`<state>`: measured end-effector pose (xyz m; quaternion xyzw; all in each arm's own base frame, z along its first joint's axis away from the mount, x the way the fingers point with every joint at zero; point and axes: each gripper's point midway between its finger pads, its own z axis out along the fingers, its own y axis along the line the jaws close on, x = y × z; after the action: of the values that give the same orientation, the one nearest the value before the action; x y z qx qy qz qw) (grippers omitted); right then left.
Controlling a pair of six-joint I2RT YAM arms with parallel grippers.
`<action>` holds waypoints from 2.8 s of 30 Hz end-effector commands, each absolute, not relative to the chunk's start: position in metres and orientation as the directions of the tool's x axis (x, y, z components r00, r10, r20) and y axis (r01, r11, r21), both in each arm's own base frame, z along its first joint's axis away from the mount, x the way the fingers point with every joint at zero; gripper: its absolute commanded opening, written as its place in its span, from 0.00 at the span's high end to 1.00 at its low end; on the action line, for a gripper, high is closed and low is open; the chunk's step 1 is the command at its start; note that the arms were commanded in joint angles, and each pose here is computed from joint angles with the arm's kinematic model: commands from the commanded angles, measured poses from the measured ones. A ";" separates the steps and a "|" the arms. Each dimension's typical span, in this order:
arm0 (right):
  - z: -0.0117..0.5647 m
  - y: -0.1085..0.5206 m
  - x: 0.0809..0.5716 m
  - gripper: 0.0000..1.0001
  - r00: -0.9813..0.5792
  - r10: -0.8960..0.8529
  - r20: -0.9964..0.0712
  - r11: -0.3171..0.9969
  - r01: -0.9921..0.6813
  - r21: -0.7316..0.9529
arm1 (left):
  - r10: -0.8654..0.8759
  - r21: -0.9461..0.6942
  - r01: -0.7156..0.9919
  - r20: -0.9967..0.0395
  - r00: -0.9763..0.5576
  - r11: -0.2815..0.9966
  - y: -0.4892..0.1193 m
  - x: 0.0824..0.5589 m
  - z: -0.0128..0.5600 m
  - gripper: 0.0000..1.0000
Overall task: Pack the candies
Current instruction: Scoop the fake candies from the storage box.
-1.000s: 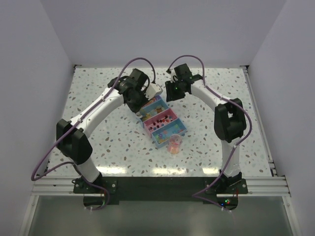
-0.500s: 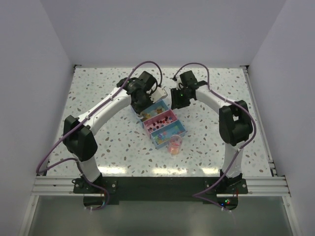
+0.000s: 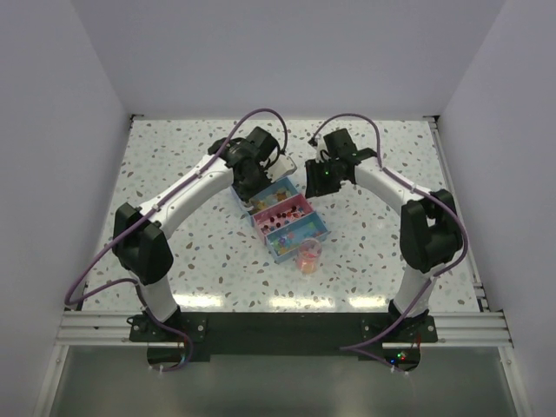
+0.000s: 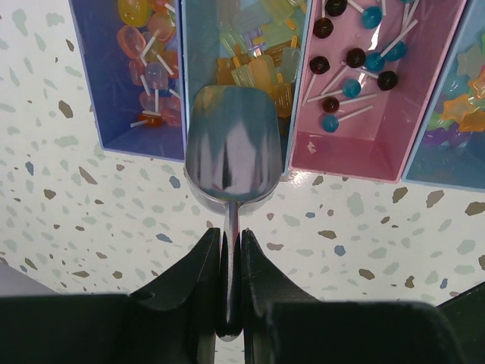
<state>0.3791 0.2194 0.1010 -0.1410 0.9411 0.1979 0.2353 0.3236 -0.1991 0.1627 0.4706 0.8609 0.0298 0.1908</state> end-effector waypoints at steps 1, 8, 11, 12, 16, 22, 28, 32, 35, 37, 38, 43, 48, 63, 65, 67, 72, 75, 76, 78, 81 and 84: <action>0.098 0.230 0.367 0.59 -0.851 -0.210 -0.482 0.854 -0.399 0.333 | 0.821 0.272 0.779 -0.271 -0.502 0.565 -0.190 0.327 0.167 1.00; 0.076 0.229 0.362 0.74 -0.860 -0.241 -0.450 0.873 -0.394 0.287 | 0.823 0.274 0.779 -0.264 -0.504 0.565 -0.188 0.327 0.166 1.00; 0.073 0.228 0.361 0.88 -0.859 -0.255 -0.443 0.876 -0.399 0.270 | 0.823 0.268 0.781 -0.263 -0.503 0.564 -0.189 0.327 0.166 1.00; 0.074 0.228 0.362 0.97 -0.857 -0.259 -0.445 0.878 -0.401 0.263 | 0.825 0.264 0.785 -0.261 -0.501 0.561 -0.190 0.326 0.165 1.00; 0.078 0.238 0.362 1.00 -0.840 -0.284 -0.462 0.866 -0.431 0.252 | 0.827 0.255 0.790 -0.255 -0.501 0.557 -0.192 0.327 0.160 1.00; 0.077 0.248 0.361 1.00 -0.837 -0.272 -0.475 0.853 -0.438 0.283 | 0.831 0.227 0.807 -0.275 -0.484 0.545 -0.206 0.331 0.145 1.00; 0.081 0.259 0.359 1.00 -0.810 -0.307 -0.500 0.823 -0.490 0.289 | 0.812 0.152 0.844 -0.402 -0.423 0.514 -0.236 0.335 0.128 1.00; 0.080 0.267 0.357 1.00 -0.802 -0.316 -0.506 0.812 -0.505 0.294 | 0.782 0.078 0.868 -0.480 -0.398 0.490 -0.255 0.331 0.110 1.00; 0.079 0.269 0.355 1.00 -0.806 -0.308 -0.505 0.809 -0.501 0.307 | 0.758 0.040 0.873 -0.516 -0.398 0.486 -0.262 0.328 0.094 1.00; 0.078 0.269 0.354 1.00 -0.809 -0.302 -0.505 0.809 -0.497 0.313 | 0.740 0.032 0.870 -0.542 -0.399 0.492 -0.264 0.332 0.089 1.00; 0.078 0.270 0.354 1.00 -0.809 -0.297 -0.507 0.809 -0.495 0.316 | 0.737 0.007 0.875 -0.542 -0.403 0.484 -0.265 0.327 0.081 1.00; 0.074 0.271 0.352 1.00 -0.817 -0.292 -0.497 0.806 -0.490 0.332 | 0.707 -0.031 0.883 -0.587 -0.395 0.468 -0.275 0.327 0.064 1.00; 0.072 0.273 0.351 1.00 -0.813 -0.295 -0.501 0.799 -0.498 0.337 | 0.636 -0.079 0.885 -0.666 -0.390 0.460 -0.283 0.330 0.066 1.00; 0.065 0.254 0.359 1.00 -0.801 -0.322 -0.504 0.839 -0.488 0.239 | 0.495 -0.049 0.860 -0.801 -0.337 0.507 -0.245 0.332 0.095 1.00; 0.066 0.251 0.360 1.00 -0.801 -0.325 -0.503 0.844 -0.485 0.227 | 0.477 -0.034 0.855 -0.818 -0.321 0.517 -0.237 0.333 0.103 1.00; 0.066 0.248 0.361 1.00 -0.799 -0.331 -0.501 0.848 -0.486 0.214 | 0.474 -0.032 0.857 -0.822 -0.316 0.515 -0.231 0.331 0.102 1.00; 0.065 0.244 0.364 1.00 -0.798 -0.344 -0.496 0.854 -0.486 0.189 | 0.472 -0.029 0.858 -0.825 -0.311 0.514 -0.221 0.323 0.100 1.00; 0.067 0.243 0.367 1.00 -0.796 -0.343 -0.500 0.860 -0.480 0.175 | 0.457 -0.025 0.853 -0.836 -0.304 0.522 -0.217 0.324 0.104 1.00; 0.067 0.242 0.367 1.00 -0.796 -0.341 -0.500 0.862 -0.477 0.172 | 0.449 -0.020 0.848 -0.842 -0.300 0.530 -0.214 0.327 0.107 1.00; 0.068 0.240 0.370 1.00 -0.794 -0.341 -0.504 0.866 -0.474 0.160 | 0.436 -0.017 0.842 -0.850 -0.296 0.539 -0.210 0.329 0.110 1.00; 0.067 0.239 0.370 1.00 -0.795 -0.344 -0.501 0.869 -0.472 0.153 | 0.423 -0.014 0.839 -0.858 -0.290 0.544 -0.206 0.329 0.114 1.00; 0.068 0.238 0.371 1.00 -0.793 -0.345 -0.502 0.870 -0.471 0.147 | 0.403 -0.027 0.838 -0.868 -0.290 0.544 -0.202 0.326 0.115 1.00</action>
<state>0.3604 0.2429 0.0754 -0.2205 0.9338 0.1605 0.2316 0.3262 -0.1934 0.0926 0.3943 0.7980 -0.2198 0.3993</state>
